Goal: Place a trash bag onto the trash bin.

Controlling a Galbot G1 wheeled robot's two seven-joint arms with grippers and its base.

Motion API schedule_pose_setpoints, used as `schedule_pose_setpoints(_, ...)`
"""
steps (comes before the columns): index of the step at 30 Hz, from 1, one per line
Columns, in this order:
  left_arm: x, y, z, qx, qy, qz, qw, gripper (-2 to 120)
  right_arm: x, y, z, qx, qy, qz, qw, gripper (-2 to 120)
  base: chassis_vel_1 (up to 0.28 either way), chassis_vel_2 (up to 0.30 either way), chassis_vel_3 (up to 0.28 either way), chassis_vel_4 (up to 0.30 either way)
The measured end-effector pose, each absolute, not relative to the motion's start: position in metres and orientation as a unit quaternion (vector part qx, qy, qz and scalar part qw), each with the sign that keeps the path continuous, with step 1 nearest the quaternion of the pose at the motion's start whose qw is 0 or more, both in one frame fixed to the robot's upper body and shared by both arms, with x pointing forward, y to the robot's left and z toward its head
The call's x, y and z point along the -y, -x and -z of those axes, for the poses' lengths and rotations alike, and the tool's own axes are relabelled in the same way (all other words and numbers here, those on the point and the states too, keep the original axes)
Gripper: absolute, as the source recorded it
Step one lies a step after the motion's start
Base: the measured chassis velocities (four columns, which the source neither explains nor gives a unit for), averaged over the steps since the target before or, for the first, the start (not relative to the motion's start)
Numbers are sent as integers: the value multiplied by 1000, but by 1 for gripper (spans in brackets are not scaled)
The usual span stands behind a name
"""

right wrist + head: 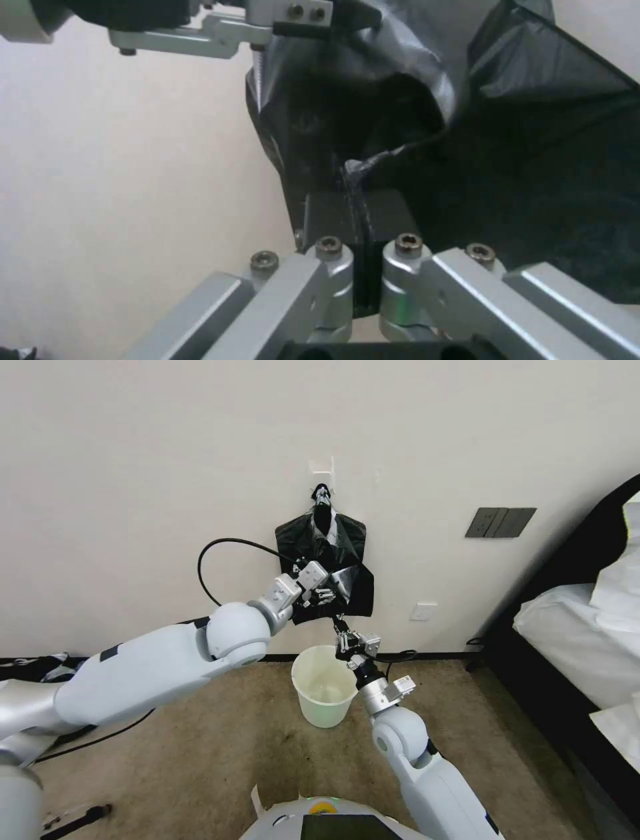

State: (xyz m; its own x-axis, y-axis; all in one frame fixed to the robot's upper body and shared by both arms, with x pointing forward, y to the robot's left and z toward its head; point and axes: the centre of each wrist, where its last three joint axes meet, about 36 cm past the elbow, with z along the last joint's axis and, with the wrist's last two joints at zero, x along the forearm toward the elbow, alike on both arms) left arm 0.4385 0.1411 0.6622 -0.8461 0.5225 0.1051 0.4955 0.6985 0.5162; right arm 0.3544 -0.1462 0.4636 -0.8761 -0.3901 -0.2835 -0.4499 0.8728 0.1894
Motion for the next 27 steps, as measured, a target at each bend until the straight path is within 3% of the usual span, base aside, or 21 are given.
schedule_pose_setpoints(17,-145,-438,-667,-940,-246,-236,14,2,151,-357,-463,-961,216,-126,118,0,0,0,0,0)
schedule_pose_setpoints(27,-157,-442,-656,-953,-246,-175,31,0,151,-360,-465,-960,218,-127,119,0,0,0,0,0)
